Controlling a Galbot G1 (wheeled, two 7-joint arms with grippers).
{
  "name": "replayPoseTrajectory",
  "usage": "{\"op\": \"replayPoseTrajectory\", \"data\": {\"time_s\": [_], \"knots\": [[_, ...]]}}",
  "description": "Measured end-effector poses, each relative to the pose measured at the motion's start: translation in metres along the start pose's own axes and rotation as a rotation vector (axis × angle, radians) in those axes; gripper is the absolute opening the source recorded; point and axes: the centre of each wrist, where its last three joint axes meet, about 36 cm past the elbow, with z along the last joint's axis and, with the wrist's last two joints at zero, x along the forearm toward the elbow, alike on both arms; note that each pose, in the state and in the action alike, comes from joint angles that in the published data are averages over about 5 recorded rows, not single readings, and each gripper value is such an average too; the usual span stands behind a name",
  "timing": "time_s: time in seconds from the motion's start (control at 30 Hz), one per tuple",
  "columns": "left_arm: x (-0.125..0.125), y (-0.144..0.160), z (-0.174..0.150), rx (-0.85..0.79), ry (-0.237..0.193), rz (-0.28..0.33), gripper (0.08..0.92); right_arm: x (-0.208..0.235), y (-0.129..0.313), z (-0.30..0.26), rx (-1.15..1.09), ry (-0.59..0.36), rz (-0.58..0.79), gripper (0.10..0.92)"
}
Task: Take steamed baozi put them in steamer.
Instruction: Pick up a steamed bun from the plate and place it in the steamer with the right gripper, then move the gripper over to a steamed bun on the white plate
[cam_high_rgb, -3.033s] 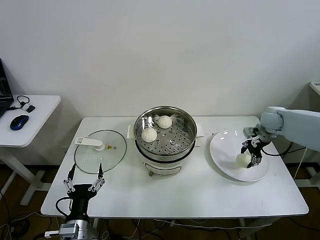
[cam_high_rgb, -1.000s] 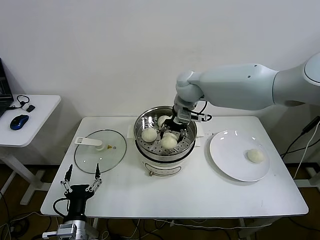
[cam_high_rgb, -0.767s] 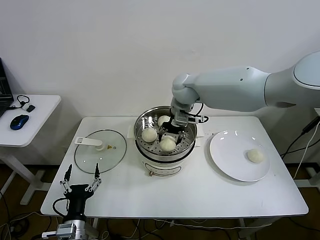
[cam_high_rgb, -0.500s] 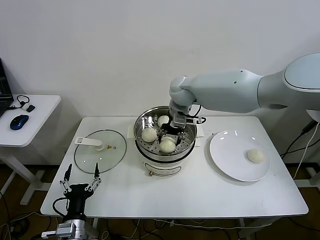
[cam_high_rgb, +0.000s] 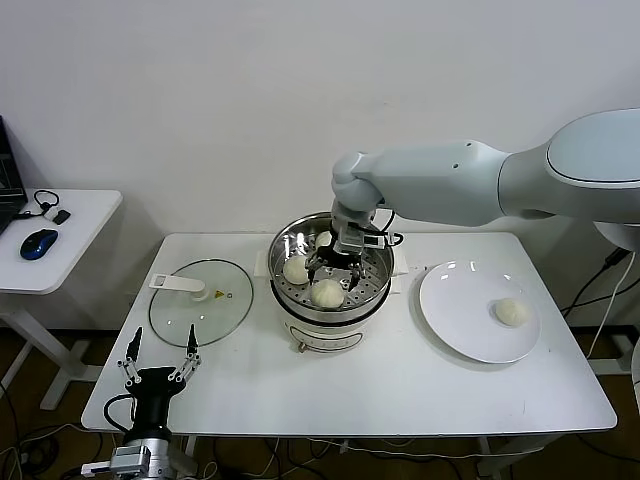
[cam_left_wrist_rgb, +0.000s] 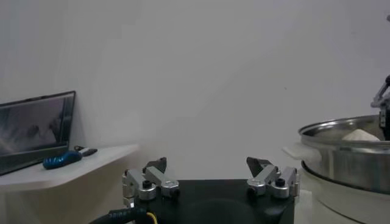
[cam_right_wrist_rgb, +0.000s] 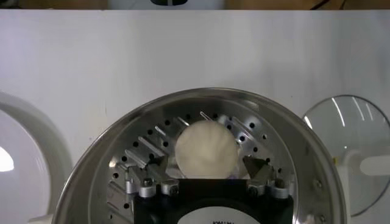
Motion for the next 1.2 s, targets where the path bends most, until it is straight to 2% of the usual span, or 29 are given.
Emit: {"op": "replayPoseTrajectory", "data": {"time_s": [0.3,0.6,0.97,1.2], "knots": [[0.000,-0.001,-0.002,0.002,-0.003,0.003,0.823,0.024,0.014,0.005,-0.046,0.002,-0.030,0.823],[0.000,-0.005,-0.004,0.008,-0.006,0.016,0.823,0.062,0.053,0.012,-0.243,0.048,-0.035,0.823],[-0.001,-0.007,-0.006,0.013,-0.011,0.022,0.823,0.080,0.137,0.024,-0.647,0.167,-0.047,0.823],[-0.002,-0.007,-0.005,0.016,-0.008,0.022,0.823,0.072,0.195,0.031,-0.852,0.195,-0.068,0.823]]}}
